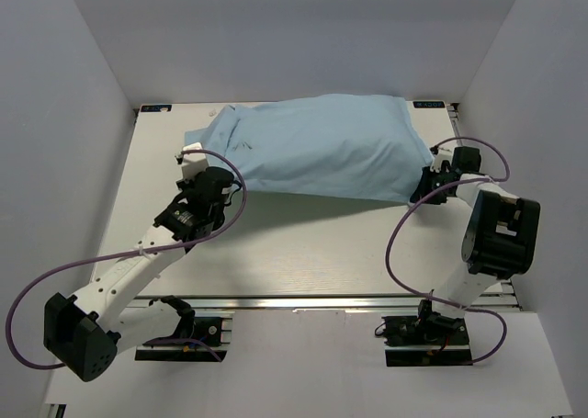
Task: Put the pillow into the pillowcase
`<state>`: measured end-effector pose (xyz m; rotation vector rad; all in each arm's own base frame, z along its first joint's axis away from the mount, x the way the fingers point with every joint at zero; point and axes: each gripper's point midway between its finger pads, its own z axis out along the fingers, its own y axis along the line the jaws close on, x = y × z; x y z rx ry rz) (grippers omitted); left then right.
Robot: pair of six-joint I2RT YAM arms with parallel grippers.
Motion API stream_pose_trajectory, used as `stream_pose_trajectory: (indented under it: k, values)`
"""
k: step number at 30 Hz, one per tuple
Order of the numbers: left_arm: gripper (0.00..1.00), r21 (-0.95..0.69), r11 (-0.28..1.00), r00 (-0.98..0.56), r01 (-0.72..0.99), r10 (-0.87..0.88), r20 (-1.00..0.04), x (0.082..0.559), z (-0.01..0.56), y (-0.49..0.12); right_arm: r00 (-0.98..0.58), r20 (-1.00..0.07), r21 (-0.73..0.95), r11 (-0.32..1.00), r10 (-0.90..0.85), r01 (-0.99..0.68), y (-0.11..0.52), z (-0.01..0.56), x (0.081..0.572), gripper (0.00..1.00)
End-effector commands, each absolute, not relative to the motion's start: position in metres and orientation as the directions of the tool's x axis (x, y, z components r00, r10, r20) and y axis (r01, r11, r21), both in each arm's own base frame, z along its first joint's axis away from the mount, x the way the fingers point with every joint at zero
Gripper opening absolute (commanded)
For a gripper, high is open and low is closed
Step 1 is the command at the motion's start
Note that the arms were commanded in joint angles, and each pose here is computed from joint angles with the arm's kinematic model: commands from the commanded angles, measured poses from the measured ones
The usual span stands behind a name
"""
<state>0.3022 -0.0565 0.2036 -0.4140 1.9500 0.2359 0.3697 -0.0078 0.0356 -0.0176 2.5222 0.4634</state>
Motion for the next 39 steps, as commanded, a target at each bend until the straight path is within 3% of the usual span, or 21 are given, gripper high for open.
stream_pose_trajectory:
  k: [1,6,8,9,12,16,20,25,29,31,34,35,36,37,38,39]
  values:
    - [0.00,-0.112,0.887,-0.175,-0.448,-0.210,-0.962,0.311,0.269,-0.043,-0.664,-0.742,0.266,0.950,0.094,-0.164,-0.011,0.113,0.403,0.00]
    - [0.00,-0.154,0.873,-0.003,-0.462,-0.175,-0.985,0.316,0.349,-0.031,-0.279,-0.956,0.126,0.987,0.094,-0.101,-0.029,0.293,0.412,0.00]
    - [0.00,-0.242,0.842,0.141,-0.483,-0.198,-0.970,0.310,0.400,-0.018,-0.130,-0.989,0.068,0.997,0.064,-0.026,-0.043,0.354,0.404,0.00]
    - [0.00,-0.204,0.843,0.157,-0.497,-0.144,-0.977,0.304,0.417,-0.011,-0.010,-0.999,0.044,0.999,0.044,0.001,-0.046,0.406,0.389,0.00]
    - [0.00,-0.313,0.832,0.311,-0.458,-0.179,-0.933,0.282,0.487,0.005,0.189,-0.982,0.003,0.987,-0.028,0.161,-0.068,0.502,0.353,0.00]
    - [0.00,-0.437,0.850,0.502,-0.294,-0.252,-0.828,0.226,0.578,0.030,0.343,-0.929,-0.021,0.943,-0.141,0.331,-0.087,0.593,0.296,0.00]
    - [0.00,-0.482,0.863,0.620,-0.148,-0.299,-0.725,0.171,0.624,0.053,0.426,-0.879,-0.009,0.901,-0.213,0.433,-0.095,0.644,0.247,0.00]
    - [0.00,-0.478,0.875,0.654,-0.076,-0.318,-0.686,0.148,0.638,0.058,0.421,-0.883,0.023,0.875,-0.209,0.483,-0.103,0.650,0.232,0.00]
    - [0.00,-0.449,0.878,0.575,-0.167,-0.283,-0.767,0.192,0.605,0.038,0.286,-0.954,0.030,0.916,-0.094,0.401,-0.100,0.591,0.292,0.00]
    - [0.00,-0.405,0.862,0.478,-0.305,-0.229,-0.848,0.239,0.562,0.022,0.213,-0.975,0.018,0.945,-0.055,0.327,-0.093,0.556,0.324,0.00]
    - [0.00,-0.253,0.815,0.281,-0.521,-0.116,-0.953,0.305,0.485,-0.001,0.022,-0.997,0.082,0.978,0.080,0.192,-0.077,0.458,0.384,0.00]
    - [0.00,-0.248,0.804,0.253,-0.540,-0.127,-0.959,0.326,0.464,-0.007,-0.048,-0.991,0.113,0.978,0.123,0.176,-0.076,0.424,0.404,0.00]
    - [0.00,-0.139,0.782,0.118,-0.608,-0.084,-0.989,0.346,0.423,0.010,-0.140,-0.976,0.152,0.981,0.167,0.118,-0.065,0.380,0.418,0.00]
    - [0.00,-0.112,0.841,0.019,-0.529,-0.120,-0.993,0.394,0.388,-0.005,-0.189,-0.963,0.173,0.979,0.192,0.111,-0.064,0.356,0.429,0.00]
    - [0.02,-0.171,0.836,-0.014,-0.521,-0.208,-0.978,0.417,0.360,-0.001,-0.286,-0.931,0.201,0.972,0.228,0.123,-0.065,0.312,0.447,0.00]
    - [0.17,-0.131,0.824,-0.103,-0.552,-0.223,-0.969,0.434,0.328,0.023,-0.328,-0.915,0.212,0.972,0.234,0.100,-0.061,0.295,0.457,0.00]
